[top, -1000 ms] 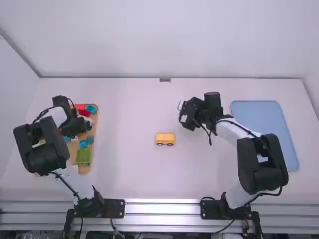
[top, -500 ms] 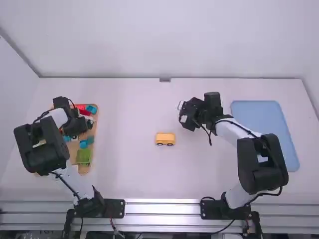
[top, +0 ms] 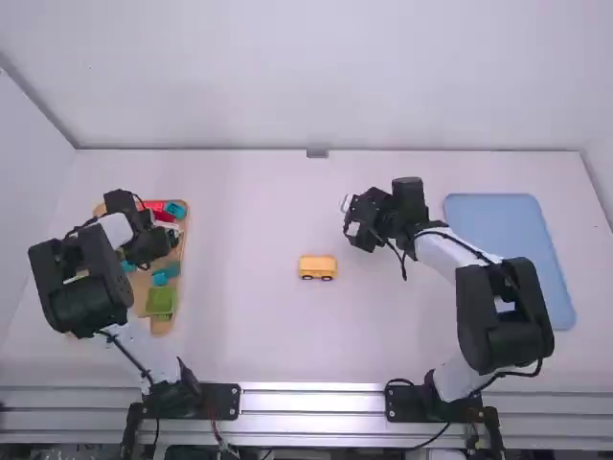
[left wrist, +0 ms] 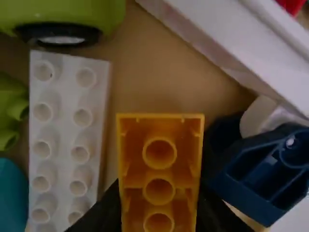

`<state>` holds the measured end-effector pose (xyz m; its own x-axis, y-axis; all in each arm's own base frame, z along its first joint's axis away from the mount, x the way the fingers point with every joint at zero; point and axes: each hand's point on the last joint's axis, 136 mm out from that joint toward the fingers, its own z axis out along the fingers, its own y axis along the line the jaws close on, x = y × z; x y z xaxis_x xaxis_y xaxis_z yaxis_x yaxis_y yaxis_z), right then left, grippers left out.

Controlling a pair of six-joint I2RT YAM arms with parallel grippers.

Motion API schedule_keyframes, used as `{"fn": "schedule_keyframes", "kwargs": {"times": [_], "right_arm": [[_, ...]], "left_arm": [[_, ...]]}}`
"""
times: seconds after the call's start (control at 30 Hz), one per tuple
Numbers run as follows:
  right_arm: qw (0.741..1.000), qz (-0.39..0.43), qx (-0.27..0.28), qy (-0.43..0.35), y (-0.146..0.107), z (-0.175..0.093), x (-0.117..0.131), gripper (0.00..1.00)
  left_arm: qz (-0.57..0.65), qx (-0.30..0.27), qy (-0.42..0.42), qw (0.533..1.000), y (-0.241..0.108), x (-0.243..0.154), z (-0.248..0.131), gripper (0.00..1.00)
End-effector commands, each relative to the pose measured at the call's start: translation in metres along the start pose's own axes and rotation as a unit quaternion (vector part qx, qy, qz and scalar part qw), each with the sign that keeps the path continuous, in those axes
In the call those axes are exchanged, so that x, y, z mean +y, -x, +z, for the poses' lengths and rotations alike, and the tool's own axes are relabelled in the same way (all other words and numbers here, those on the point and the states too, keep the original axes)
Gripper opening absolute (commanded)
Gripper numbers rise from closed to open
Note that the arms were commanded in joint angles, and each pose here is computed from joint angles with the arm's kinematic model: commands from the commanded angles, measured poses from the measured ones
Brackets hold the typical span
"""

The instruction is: Assemble lego blocks to make yellow taxi

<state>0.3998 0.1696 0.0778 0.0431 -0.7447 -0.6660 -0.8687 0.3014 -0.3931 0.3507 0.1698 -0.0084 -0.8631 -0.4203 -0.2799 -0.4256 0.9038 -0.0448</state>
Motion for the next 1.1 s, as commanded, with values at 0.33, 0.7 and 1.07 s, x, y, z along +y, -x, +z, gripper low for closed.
{"fn": "schedule_keyframes", "kwargs": {"times": [0.33, 0.7, 1.07], "right_arm": [[0.982, -0.003, -0.163, 0.099, 0.060, -0.017, 0.032, 0.99], [0.958, -0.057, -0.255, 0.120, 0.119, -0.013, 0.051, 0.98], [0.890, 0.113, -0.348, 0.271, 0.163, -0.002, 0.027, 0.99]], "left_arm": [[0.001, -0.014, -0.004, 1.000, 0.002, -0.004, -0.025, 0.13], [0.100, -0.164, -0.043, 0.980, -0.004, -0.060, -0.114, 0.16], [0.342, -0.327, -0.337, 0.814, -0.070, -0.202, -0.208, 0.13]]}}
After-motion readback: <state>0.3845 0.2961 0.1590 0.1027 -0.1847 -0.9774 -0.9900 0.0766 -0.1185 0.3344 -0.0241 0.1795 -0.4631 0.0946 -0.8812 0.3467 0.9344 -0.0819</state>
